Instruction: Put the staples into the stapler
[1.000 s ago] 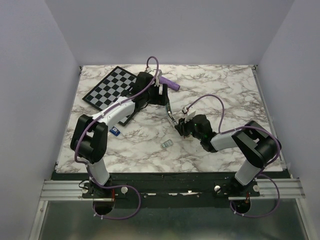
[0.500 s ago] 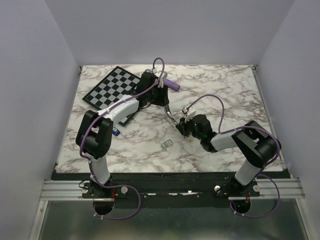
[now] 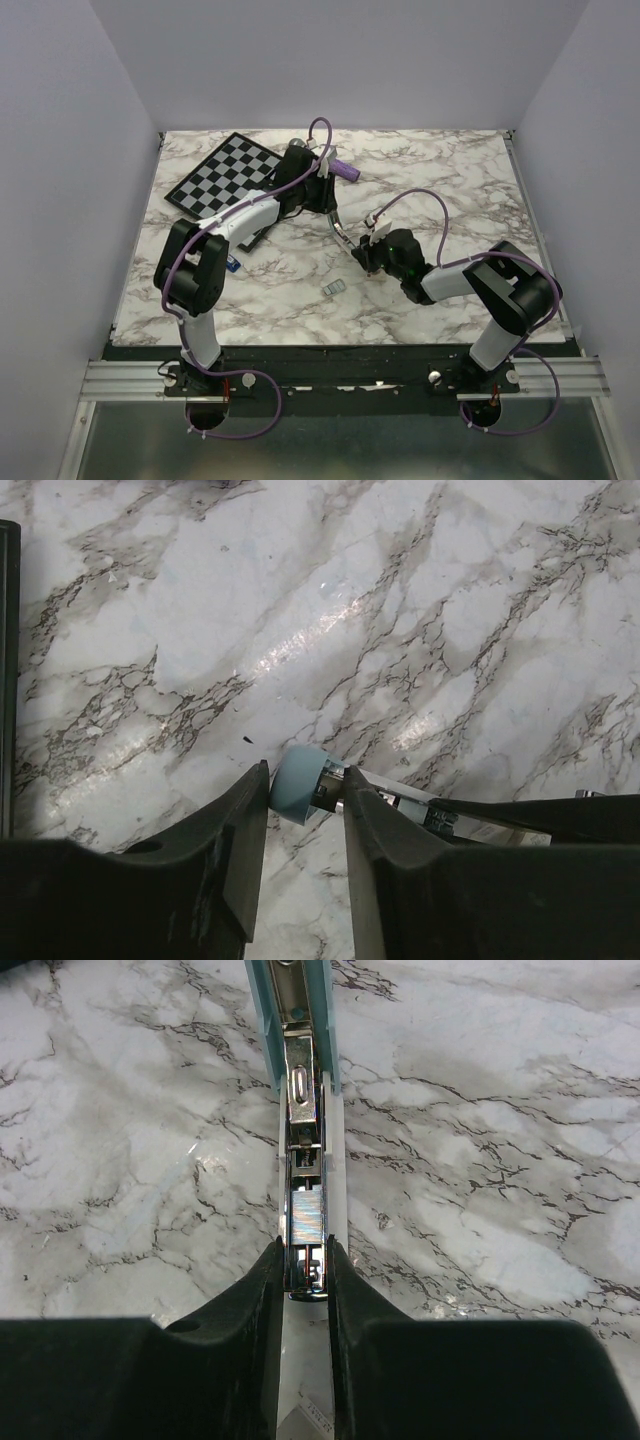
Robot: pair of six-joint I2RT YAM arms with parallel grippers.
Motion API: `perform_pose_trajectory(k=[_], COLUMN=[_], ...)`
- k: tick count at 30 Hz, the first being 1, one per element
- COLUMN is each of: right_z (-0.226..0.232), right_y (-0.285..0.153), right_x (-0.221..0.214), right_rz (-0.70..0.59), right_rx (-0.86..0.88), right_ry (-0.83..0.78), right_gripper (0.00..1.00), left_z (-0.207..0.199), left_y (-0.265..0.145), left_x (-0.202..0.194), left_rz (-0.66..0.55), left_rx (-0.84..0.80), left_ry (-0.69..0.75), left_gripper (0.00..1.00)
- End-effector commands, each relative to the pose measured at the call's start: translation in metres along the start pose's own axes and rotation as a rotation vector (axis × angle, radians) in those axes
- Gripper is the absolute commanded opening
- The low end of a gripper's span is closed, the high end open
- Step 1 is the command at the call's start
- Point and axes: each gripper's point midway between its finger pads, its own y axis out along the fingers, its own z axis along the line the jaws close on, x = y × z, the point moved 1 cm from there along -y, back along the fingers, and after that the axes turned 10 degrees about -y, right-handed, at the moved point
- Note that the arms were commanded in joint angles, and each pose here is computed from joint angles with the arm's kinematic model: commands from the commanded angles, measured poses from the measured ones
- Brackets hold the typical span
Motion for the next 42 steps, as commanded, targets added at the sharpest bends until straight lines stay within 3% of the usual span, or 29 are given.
perform_pose_trajectory(k=[1,6,17,24,33,42], right_z=[0.002,0.002,0.002,0.003,0.003,0.004], right_y=[0.004,0.004,0.003,0.001,0.001,-0.002], right_x=[0.001,0.001,0.005,0.006,0.007,0.007], right_rz=[-0.014,-0.015,-0.027,-0.032,-0.035,-0.037], right_rx=[0.016,0.018,0.018,0.024,0.025,0.025], right_ry=[-0.014,-0.014,-0.015,-0.015,-0.011,0.003], right_gripper=[0.24,0.23,0.22,0.22,0.22,0.24], left_z=[-0.002,-0.009,-0.035,-0.049,-0.075,-0.100], left_y=[0.005,0.001,-0.002,0.000,0.002,0.001], left_x=[-0.004,-0.010,-0.047,-0.080,-0.112,-0.117], left_rz=[0.030,0.033,0.052,0.047,0.041,0.044], left_rx=[-0.012,-0.034,-0.009,0.056,0.014,-0.091], left_ry=[0.014,0.025,0.074,0.109,0.090,0.000], left_gripper=[0.38,0.26,0.20,0.11,0.08,0.11])
